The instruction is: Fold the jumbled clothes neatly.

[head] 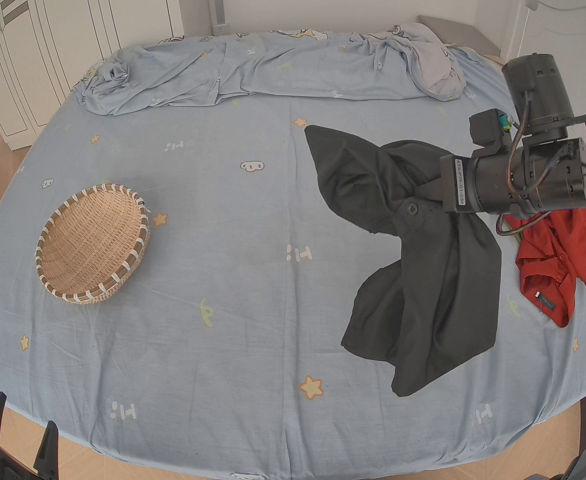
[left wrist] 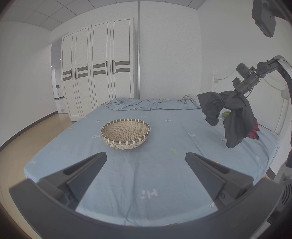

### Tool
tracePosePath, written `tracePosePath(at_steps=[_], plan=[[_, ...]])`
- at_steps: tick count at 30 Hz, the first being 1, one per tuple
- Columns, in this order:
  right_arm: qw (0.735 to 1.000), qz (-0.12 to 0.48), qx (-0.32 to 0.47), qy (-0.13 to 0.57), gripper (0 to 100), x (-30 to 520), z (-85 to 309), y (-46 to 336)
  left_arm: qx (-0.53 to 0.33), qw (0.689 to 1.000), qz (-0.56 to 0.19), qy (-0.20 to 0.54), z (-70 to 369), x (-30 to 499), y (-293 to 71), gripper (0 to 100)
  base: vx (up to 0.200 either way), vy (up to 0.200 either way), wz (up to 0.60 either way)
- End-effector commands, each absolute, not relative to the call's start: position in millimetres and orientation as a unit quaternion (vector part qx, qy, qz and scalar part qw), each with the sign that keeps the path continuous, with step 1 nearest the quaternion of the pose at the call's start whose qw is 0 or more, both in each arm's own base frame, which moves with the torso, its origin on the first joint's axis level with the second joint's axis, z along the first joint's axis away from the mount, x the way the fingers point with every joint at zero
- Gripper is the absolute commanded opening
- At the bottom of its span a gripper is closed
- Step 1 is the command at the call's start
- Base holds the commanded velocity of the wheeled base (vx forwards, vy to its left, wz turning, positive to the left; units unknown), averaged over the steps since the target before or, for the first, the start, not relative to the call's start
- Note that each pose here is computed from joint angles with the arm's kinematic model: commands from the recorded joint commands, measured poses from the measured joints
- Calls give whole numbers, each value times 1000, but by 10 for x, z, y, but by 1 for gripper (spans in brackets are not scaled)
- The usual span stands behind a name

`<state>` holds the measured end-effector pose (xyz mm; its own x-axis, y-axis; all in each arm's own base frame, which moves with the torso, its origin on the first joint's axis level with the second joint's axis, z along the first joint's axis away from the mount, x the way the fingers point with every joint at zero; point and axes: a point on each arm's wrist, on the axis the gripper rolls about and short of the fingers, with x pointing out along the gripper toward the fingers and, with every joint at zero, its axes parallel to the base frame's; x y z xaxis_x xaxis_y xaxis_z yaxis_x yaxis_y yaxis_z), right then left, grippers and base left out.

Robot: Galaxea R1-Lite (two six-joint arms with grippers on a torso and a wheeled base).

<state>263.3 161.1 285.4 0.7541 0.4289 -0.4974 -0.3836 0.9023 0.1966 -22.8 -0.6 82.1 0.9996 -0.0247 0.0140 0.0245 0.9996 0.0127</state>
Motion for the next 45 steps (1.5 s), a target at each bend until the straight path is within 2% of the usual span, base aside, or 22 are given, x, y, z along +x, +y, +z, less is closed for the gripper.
tracePosePath(at_steps=[1,9,13,26,33,42,43,45], plan=[[926,225,28,302,0,2727,2671,1784,6,1000,-12,-7,769,-228,-6,100,0,0,0],[906,245,3,346,0,2857,2296,2158,5,1000,-12,-6,767,-228,-6,100,0,0,0],[891,255,11,375,0,2944,2032,2477,5,1000,-12,-7,769,-228,-6,100,0,0,0],[890,292,119,330,0,3118,1963,3274,5,1000,-12,-7,769,-228,-6,100,0,0,0],[881,283,153,348,0,3253,1708,3514,5,1000,-12,-6,767,-228,-6,100,0,0,0],[879,276,145,361,0,3301,1520,3576,5,1000,-12,-6,767,-228,-6,100,0,0,0],[879,277,144,360,100,3304,1518,3579,5,1000,-12,-7,769,-228,-6,100,0,0,0],[880,277,147,358,100,3314,1538,3579,5,1000,-12,-7,769,-228,-6,100,0,0,0]])
